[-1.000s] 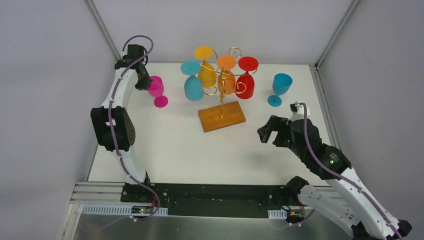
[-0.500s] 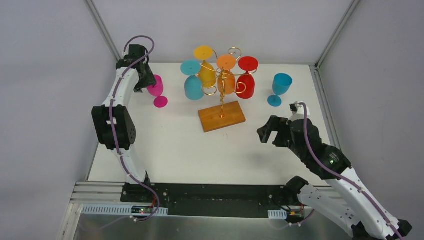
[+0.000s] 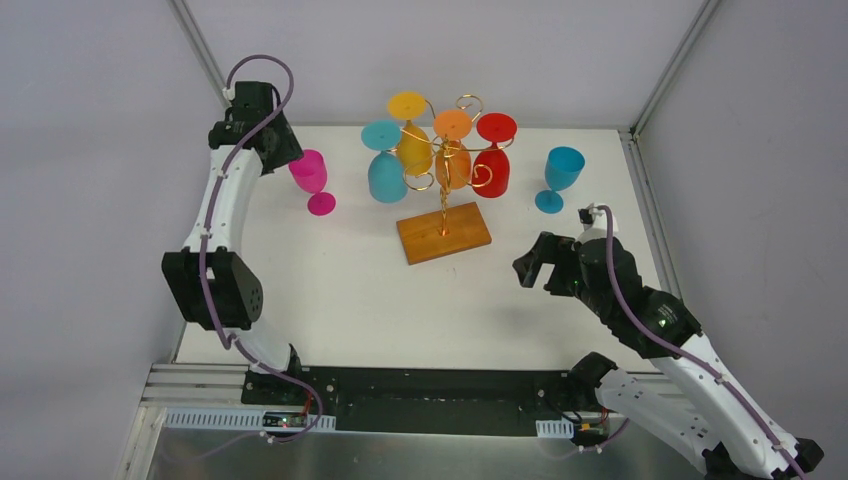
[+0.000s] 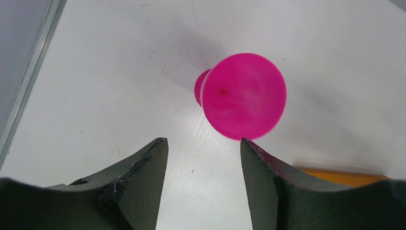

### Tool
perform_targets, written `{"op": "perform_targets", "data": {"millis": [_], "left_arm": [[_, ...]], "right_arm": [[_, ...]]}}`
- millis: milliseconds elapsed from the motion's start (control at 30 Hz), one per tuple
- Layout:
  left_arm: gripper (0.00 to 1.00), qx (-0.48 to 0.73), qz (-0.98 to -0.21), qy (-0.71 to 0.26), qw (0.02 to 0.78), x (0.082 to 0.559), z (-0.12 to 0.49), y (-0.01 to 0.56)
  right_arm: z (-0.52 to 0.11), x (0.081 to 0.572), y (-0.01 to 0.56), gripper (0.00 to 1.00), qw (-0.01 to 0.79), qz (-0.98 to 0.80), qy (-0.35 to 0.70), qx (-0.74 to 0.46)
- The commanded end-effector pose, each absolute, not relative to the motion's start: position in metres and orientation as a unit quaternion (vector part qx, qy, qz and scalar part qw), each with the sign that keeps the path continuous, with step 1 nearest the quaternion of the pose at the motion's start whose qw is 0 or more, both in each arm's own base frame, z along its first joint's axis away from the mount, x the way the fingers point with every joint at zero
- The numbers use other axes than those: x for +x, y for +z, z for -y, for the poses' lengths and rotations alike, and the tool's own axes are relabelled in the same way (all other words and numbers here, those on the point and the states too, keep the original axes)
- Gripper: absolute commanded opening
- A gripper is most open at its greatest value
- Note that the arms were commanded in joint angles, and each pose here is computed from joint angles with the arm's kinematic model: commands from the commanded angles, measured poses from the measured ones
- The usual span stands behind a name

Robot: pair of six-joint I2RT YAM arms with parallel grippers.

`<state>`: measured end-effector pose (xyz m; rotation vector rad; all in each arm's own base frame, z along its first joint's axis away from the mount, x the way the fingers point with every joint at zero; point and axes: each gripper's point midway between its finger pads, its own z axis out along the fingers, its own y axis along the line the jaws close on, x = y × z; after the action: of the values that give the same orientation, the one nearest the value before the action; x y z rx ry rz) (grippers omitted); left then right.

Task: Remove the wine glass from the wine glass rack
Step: Place the wine glass at the center of the board, then pick up the wine glass from the wine rack.

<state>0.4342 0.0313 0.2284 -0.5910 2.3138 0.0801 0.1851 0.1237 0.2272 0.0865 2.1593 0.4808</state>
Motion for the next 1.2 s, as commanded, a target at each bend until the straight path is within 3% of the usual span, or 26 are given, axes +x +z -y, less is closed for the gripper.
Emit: {"op": "perform_targets", "data": {"millis": [0,367,733,1167], "left_arm": [[0.58,-0.226,-0.891,0.007,0.393,0.414,-0.025,0.256],[0.59,-0.205,-0.884,-0.131,0.398,0.371,0.025,0.275],[0.59,-0.205,-0.829,-0.304,0.421,0.338,0.078,0.335],[0.66,-0.264,-0.741,-0.479,0.389,0.359,0.114,0.367]], "right_arm": [[-0.125,0.186,0.239,0.99,0.452,-0.866,0.208,0.053],[-0.120,0.186,0.228,0.99,0.436,-0.879,0.183,0.059],[-0.121,0.185,0.228,0.99,0.434,-0.879,0.187,0.064],[-0.128,0.186,0.228,0.99,0.433,-0.877,0.202,0.057]]}}
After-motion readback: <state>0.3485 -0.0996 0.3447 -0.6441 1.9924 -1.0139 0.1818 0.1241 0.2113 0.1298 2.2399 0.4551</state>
